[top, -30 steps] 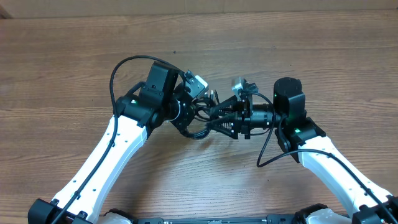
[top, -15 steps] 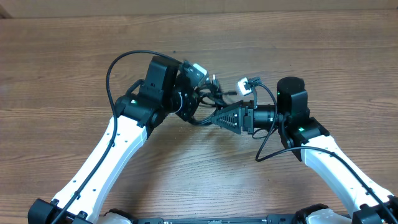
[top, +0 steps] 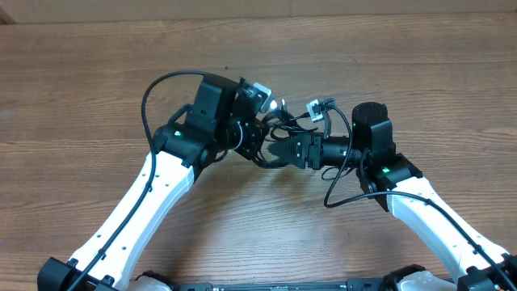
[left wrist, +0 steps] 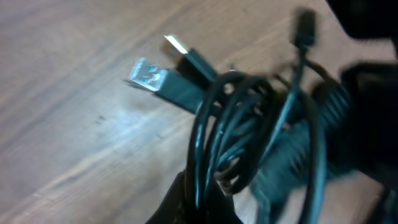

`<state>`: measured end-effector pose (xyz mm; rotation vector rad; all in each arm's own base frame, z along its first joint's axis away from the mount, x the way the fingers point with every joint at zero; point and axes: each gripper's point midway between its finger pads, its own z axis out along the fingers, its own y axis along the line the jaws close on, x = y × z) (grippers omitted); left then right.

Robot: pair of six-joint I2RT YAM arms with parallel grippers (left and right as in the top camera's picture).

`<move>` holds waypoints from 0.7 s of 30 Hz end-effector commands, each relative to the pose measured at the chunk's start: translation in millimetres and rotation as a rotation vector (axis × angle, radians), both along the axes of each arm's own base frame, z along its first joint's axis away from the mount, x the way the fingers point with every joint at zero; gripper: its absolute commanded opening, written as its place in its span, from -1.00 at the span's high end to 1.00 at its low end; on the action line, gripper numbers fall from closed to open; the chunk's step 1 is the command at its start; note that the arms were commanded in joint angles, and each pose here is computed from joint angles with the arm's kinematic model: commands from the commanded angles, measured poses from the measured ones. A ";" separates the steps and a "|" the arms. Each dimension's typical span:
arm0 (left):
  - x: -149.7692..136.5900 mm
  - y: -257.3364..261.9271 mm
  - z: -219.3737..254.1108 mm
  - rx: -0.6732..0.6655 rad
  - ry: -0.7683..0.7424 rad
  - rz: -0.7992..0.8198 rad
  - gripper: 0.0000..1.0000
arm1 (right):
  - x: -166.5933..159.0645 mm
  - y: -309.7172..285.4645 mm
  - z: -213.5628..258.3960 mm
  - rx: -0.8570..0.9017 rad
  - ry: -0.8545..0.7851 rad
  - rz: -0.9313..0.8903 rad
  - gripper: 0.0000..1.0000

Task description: Untangle cables

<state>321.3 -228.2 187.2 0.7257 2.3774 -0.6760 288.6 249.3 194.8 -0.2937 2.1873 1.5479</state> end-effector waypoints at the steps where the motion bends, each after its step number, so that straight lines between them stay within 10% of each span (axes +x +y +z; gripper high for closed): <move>1: -18.4 -17.5 10.1 -0.083 0.060 -0.076 0.91 | 23.9 -9.3 -2.5 -0.060 -0.044 -0.138 -0.02; 11: -41.3 -30.0 15.7 -0.166 0.144 -0.165 0.91 | 27.0 -11.1 -3.7 -0.085 -0.092 -0.143 -0.03; 17: -41.1 -29.8 15.4 -0.164 0.143 -0.163 0.92 | 25.1 -9.9 -3.0 -0.079 -0.089 -0.132 0.92; 21: -40.1 -30.1 16.1 -0.166 0.137 -0.163 0.92 | 23.3 -8.9 -2.3 -0.073 -0.087 -0.120 0.92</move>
